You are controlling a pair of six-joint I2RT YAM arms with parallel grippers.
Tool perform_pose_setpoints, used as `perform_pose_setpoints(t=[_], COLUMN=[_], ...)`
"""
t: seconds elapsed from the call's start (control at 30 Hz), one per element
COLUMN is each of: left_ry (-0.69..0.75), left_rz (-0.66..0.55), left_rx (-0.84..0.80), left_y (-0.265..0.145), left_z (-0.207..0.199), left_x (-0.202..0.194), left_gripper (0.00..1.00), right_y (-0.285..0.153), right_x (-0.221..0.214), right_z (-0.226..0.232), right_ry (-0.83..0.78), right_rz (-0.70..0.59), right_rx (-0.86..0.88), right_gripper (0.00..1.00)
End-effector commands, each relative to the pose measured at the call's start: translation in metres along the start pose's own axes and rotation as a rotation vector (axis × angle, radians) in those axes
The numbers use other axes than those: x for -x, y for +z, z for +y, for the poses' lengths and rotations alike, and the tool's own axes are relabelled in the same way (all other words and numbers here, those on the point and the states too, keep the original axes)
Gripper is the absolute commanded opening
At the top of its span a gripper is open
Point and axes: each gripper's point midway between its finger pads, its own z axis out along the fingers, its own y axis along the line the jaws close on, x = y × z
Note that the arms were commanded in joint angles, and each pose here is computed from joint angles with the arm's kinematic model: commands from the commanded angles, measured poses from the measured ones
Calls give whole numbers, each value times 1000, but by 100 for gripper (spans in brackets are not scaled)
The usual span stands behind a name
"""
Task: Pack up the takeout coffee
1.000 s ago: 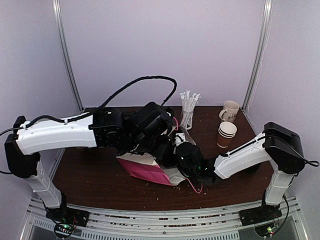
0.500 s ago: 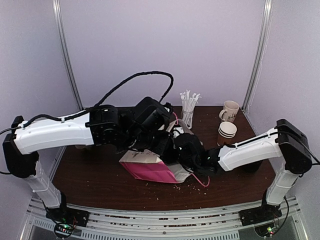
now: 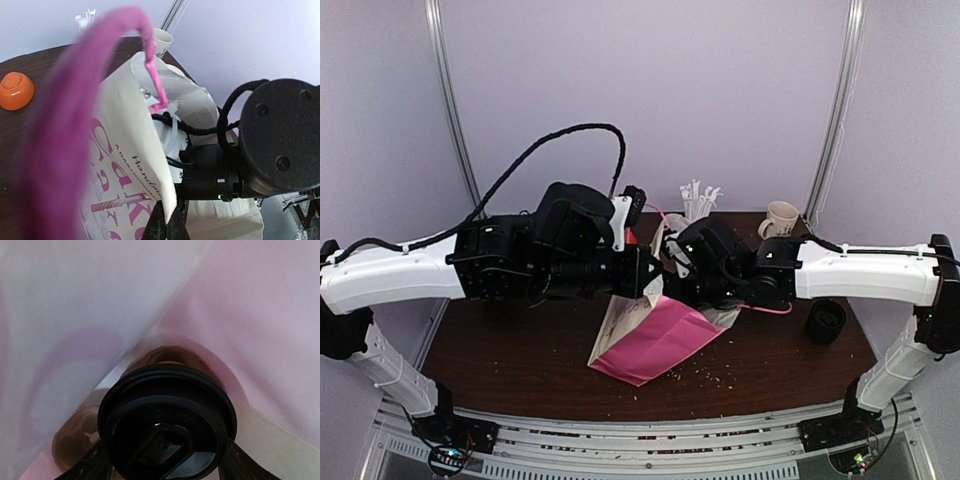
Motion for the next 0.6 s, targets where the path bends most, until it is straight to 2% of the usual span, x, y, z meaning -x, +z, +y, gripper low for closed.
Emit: perform_pose_setpoints(t=[0.0,0.2,0.33,0.43,0.57], left_ry=[-128,-178,-199,-194,-168], left_rz=[-141,-125,-103,-99,-93], left_rx=[-245,-229,-200,-172,-161], left_y=[-22,-21,-22,-27,-38], left_z=[-40,-16,1,11,16], left_x=[34,14,4,2,0], left_gripper=[0,0,0,11,36], right_y=[-10,5,14,19,22], right_x=[-48,-75,-83,-84,-89], right_z=[-5,-3,1,3,5], right_ry=[-116,-170,-155,-145,-135], right_rz=[283,436,461,468,480], right_rx=[11,11,26,31,29], right_gripper=[43,43,43,43,43])
